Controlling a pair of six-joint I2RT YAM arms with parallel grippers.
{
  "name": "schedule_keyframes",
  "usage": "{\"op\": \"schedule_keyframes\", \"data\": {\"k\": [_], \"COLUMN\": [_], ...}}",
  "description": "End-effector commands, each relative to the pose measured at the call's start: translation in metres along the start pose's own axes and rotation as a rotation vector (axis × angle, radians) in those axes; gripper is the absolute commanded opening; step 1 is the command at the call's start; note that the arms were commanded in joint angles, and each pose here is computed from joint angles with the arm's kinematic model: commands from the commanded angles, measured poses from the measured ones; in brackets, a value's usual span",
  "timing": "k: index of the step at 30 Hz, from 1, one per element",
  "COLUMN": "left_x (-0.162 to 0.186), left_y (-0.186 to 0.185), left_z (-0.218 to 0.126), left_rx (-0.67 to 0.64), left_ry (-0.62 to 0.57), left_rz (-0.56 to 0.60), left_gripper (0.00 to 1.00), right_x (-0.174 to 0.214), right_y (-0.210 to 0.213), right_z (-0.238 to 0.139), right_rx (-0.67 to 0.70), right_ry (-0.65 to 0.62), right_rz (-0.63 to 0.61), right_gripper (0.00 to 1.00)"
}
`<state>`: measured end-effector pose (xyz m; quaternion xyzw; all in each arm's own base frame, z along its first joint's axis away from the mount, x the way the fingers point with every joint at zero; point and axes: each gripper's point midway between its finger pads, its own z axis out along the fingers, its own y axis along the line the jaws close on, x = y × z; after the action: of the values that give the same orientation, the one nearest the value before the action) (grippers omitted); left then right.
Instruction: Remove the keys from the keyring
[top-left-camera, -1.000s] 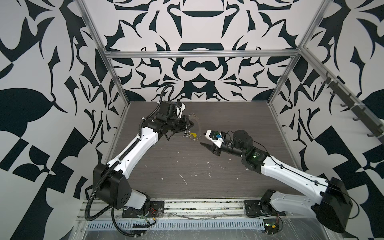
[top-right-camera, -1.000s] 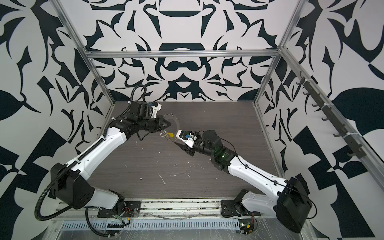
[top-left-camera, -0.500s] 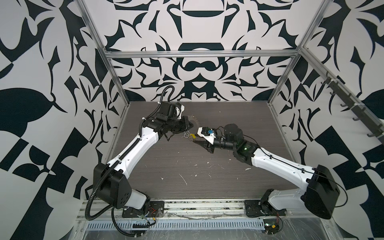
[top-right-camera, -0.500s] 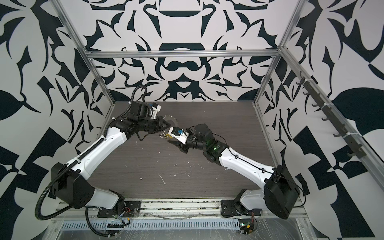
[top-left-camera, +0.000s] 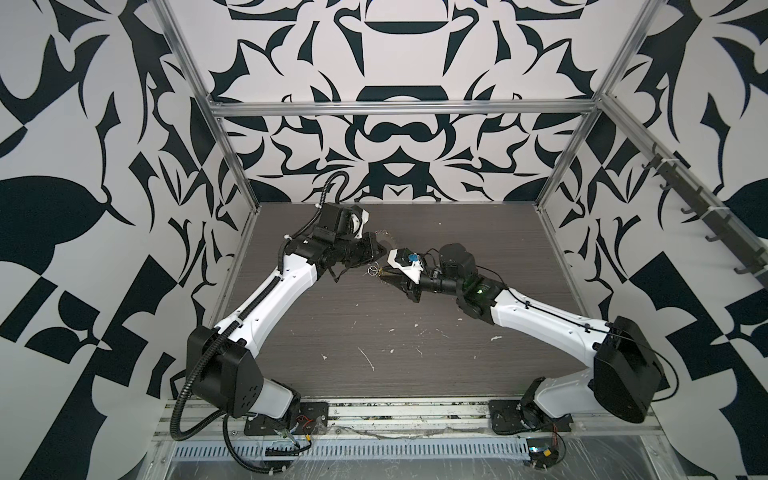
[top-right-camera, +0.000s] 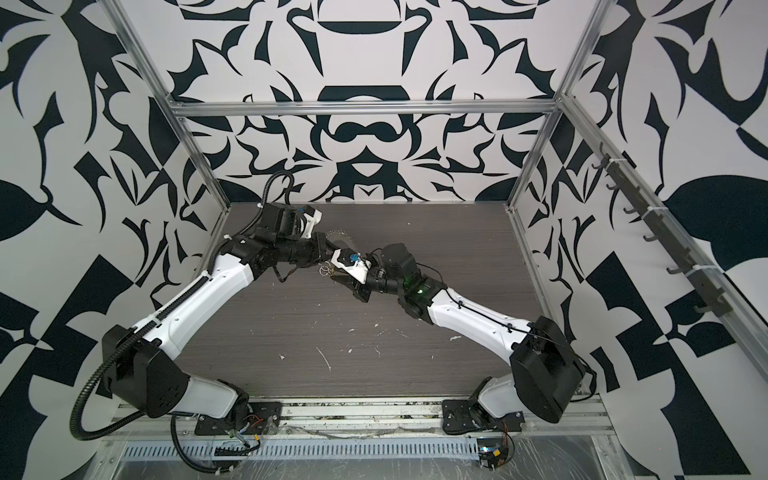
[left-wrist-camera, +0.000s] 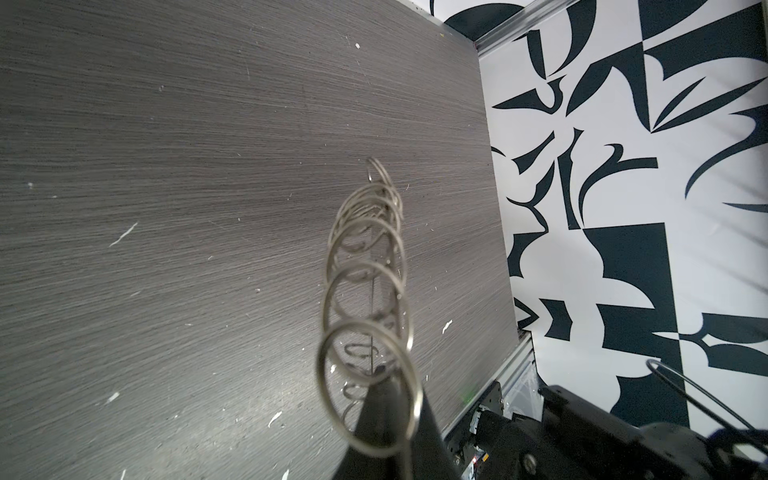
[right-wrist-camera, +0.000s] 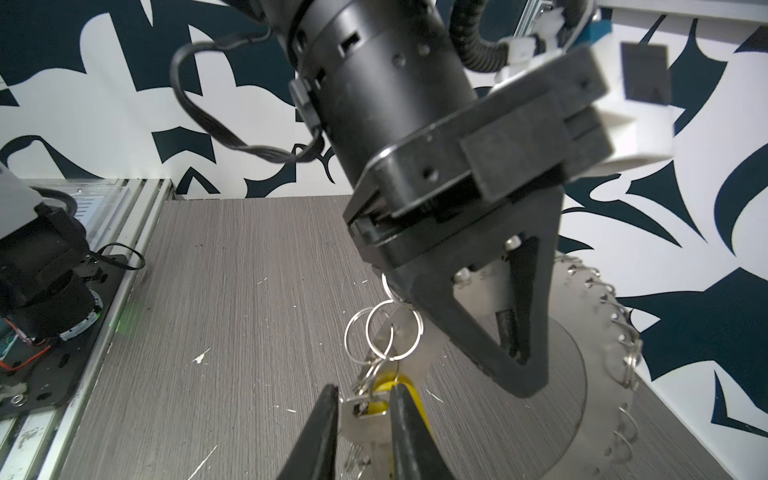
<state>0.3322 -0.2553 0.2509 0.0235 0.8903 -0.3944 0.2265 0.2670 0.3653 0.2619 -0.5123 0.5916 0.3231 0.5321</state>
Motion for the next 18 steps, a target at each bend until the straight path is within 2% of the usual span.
{"op": "schedule_keyframes", "data": {"k": [1,14,18], "left_x": [0.002,0.004,0.004], "left_y": [-0.001,0.0,0.0], "left_z": [-0.005,-0.006,-0.006], "left_rx": [0.003,0.002,0.002], "left_ry": [-0.006,-0.006,-0.007], "left_rz": [-0.002,-0.004,-0.003], "left_gripper": [0.0,0.0,0.0], "right_x": [-0.035,-0.024,-0.021], "right_y": [-0.004,-0.007,-0.009], "right_z": [0.0,0.007,0.008], "right_rx": [0.001,0.006,0.01], "right_ry": [-0.084,-0.035,-0.021], "right_rz": [-0.026,-0.011,-0.02], "right_gripper": [0.26,0.28,0.2]}}
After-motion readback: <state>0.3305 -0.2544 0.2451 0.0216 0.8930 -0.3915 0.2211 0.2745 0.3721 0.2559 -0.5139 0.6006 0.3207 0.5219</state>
